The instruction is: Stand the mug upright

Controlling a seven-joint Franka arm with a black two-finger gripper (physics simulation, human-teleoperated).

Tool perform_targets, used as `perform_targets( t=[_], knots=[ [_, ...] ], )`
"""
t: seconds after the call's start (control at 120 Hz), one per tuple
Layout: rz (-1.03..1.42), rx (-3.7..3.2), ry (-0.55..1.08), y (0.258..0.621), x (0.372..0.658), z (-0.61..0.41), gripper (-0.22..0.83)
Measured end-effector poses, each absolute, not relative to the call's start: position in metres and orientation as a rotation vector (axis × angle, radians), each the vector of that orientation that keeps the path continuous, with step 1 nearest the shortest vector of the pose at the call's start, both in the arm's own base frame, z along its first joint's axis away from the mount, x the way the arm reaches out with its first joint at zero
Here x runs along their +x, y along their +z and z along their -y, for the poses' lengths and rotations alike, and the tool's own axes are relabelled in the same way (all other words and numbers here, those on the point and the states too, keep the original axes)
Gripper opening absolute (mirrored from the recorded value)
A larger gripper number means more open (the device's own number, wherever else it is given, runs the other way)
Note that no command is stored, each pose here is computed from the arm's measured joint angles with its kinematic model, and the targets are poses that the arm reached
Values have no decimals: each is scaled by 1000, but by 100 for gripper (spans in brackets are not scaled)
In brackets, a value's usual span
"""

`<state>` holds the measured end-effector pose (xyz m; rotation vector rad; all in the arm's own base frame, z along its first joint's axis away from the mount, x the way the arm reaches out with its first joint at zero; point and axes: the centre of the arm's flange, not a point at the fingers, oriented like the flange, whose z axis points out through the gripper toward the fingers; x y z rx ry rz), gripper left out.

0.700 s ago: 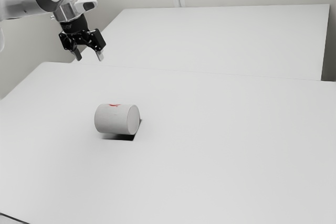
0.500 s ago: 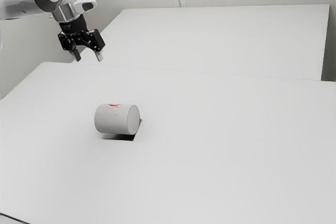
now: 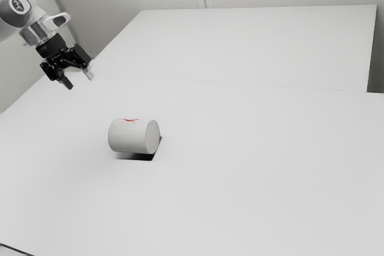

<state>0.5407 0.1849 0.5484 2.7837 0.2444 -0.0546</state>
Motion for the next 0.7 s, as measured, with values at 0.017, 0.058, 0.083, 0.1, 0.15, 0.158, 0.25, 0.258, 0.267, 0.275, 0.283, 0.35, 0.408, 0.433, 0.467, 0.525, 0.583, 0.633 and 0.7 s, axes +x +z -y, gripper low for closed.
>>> perform_targets(
  t=[0.017, 0.058, 0.083, 0.1, 0.15, 0.158, 0.25, 0.258, 0.267, 0.275, 0.283, 0.35, 0.408, 0.433, 0.467, 0.525, 0.583, 0.633, 0.7],
  knots=[
    [-254, 2767, -47, 547, 538, -192, 62],
    [-269, 2727, -28, 545, 534, -206, 62],
    [-274, 2701, -21, 541, 532, -213, 62],
    [-276, 2683, -18, 538, 532, -217, 62],
    [-285, 2625, -11, 525, 532, -230, 62],
    [-285, 2617, -9, 522, 532, -232, 62],
    [-276, 2509, -18, 481, 544, -241, 62],
    [-275, 2499, -18, 478, 546, -242, 62],
    [-274, 2490, -18, 474, 546, -242, 62],
    [-274, 2481, -19, 470, 547, -244, 61],
    [-274, 2473, -18, 467, 548, -245, 61],
    [-289, 2402, -17, 436, 551, -259, 61],
    [-300, 2337, -13, 407, 552, -270, 61],
    [-299, 2312, -9, 396, 553, -272, 62],
    [-292, 2281, -3, 386, 555, -273, 62],
    [-286, 2220, 5, 369, 551, -272, 61],
    [-300, 2146, 3, 346, 541, -270, 61],
    [-301, 2097, 5, 330, 538, -268, 61],
    [-287, 2047, 21, 320, 537, -263, 61]
  ],
)
